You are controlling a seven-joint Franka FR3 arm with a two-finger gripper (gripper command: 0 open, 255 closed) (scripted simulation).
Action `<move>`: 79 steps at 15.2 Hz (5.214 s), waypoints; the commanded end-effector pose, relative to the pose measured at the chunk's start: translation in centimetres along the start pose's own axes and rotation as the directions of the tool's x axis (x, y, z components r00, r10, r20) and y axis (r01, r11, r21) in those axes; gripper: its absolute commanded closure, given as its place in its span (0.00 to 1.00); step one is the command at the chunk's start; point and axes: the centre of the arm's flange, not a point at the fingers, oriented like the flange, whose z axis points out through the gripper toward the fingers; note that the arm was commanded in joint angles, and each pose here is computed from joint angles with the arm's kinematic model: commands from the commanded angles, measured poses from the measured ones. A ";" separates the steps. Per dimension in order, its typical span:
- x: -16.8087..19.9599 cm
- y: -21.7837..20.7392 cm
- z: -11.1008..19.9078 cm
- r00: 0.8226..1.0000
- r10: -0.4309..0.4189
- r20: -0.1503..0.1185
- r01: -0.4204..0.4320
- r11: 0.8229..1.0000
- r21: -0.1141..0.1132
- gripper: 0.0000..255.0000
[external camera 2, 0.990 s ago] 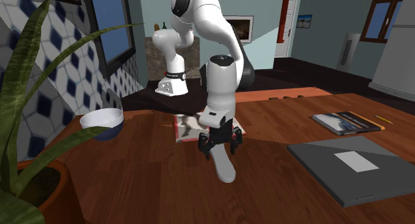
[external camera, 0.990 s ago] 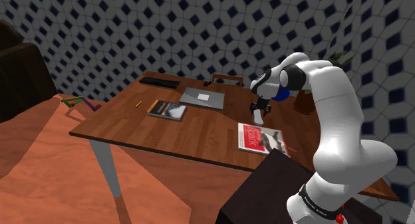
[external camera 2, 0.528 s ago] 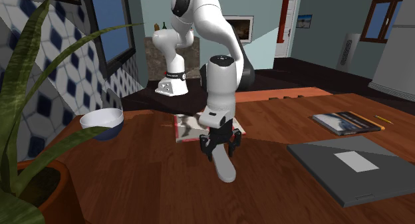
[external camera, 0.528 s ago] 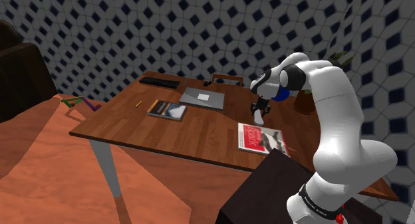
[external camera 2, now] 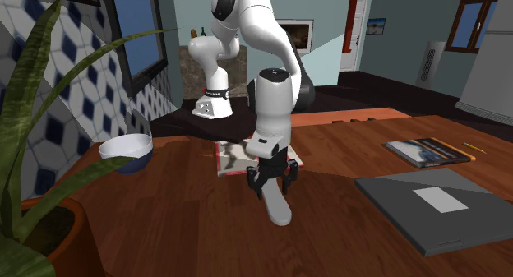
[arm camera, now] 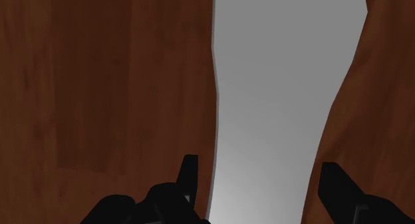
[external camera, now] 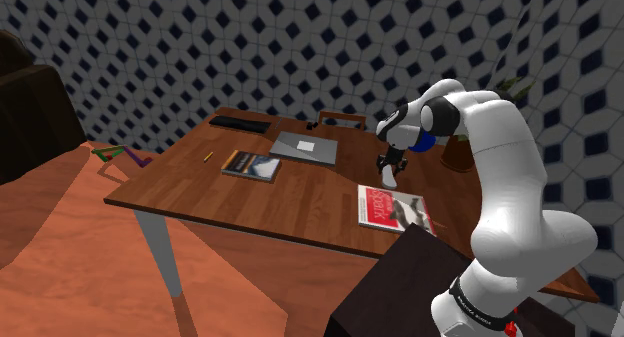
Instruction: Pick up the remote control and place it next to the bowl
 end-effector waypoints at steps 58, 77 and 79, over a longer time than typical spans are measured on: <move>-25.4 22.9 -16.9 1.000 0.000 0.000 0.000 1.000 0.000 1.00; -26.8 24.5 -7.4 1.000 0.000 0.000 0.000 1.000 0.000 1.00; -26.7 24.5 -6.4 1.000 0.000 0.000 0.000 1.000 0.000 1.00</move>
